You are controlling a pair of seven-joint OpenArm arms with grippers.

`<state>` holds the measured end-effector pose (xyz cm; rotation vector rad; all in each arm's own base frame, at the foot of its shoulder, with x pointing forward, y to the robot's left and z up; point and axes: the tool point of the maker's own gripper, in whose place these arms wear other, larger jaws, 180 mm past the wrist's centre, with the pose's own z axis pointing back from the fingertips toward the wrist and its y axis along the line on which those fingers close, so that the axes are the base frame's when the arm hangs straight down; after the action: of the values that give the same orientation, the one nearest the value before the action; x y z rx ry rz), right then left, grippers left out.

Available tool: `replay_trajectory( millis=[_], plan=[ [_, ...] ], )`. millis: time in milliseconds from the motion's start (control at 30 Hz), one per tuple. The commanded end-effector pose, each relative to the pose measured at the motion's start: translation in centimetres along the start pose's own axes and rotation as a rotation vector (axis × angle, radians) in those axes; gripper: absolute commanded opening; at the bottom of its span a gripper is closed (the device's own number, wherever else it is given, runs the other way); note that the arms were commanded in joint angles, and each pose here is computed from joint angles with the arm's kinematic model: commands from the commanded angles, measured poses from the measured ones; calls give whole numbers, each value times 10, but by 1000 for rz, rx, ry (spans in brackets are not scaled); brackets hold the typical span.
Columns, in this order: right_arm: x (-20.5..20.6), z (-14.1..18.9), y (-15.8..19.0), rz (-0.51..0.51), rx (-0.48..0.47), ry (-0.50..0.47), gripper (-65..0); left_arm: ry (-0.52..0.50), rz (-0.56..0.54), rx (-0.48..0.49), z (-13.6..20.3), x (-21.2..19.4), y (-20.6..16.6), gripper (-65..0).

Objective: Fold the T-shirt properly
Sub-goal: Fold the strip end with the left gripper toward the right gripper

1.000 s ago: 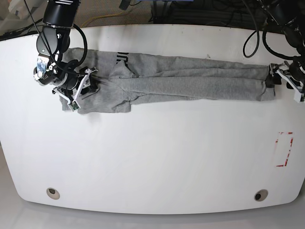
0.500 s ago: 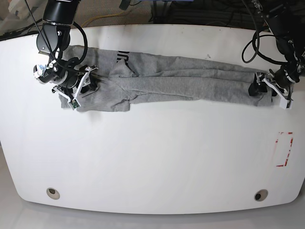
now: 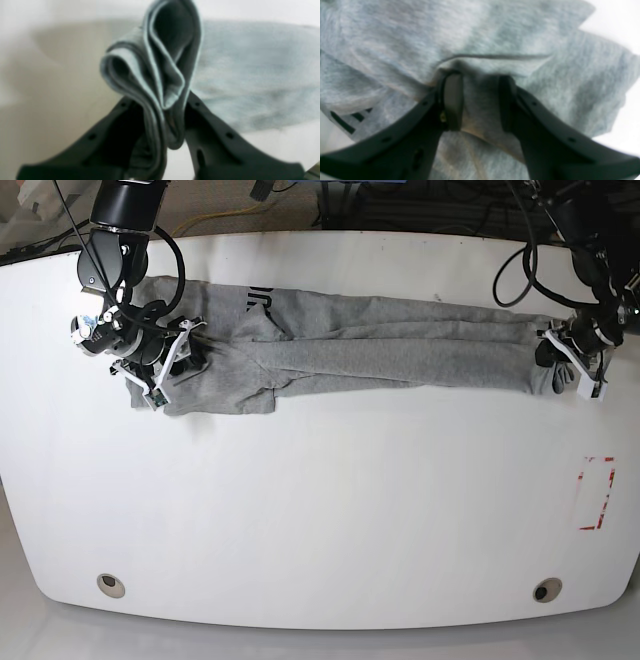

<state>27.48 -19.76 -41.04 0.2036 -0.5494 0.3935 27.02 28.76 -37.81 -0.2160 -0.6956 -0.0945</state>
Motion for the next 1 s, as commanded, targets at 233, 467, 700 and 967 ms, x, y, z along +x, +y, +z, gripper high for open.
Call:
replay_trajectory(
  millis=[233,467,700,967],
  plan=[
    [13,3,-1,7,-6,-44,-439,-165,-369,-159,10,72,-121,-603],
    [14,2,0,6,-6,-46,-439,-146,-453,-352,-15,77,-208,-601],
    [14,2,0,7,-5,-45,-439,-58,-497,-397,-46,64,-241,-600],
    [17,2,0,6,-1,-54,-439,14,-536,-481,-60,44,-272,-414]
  ],
)
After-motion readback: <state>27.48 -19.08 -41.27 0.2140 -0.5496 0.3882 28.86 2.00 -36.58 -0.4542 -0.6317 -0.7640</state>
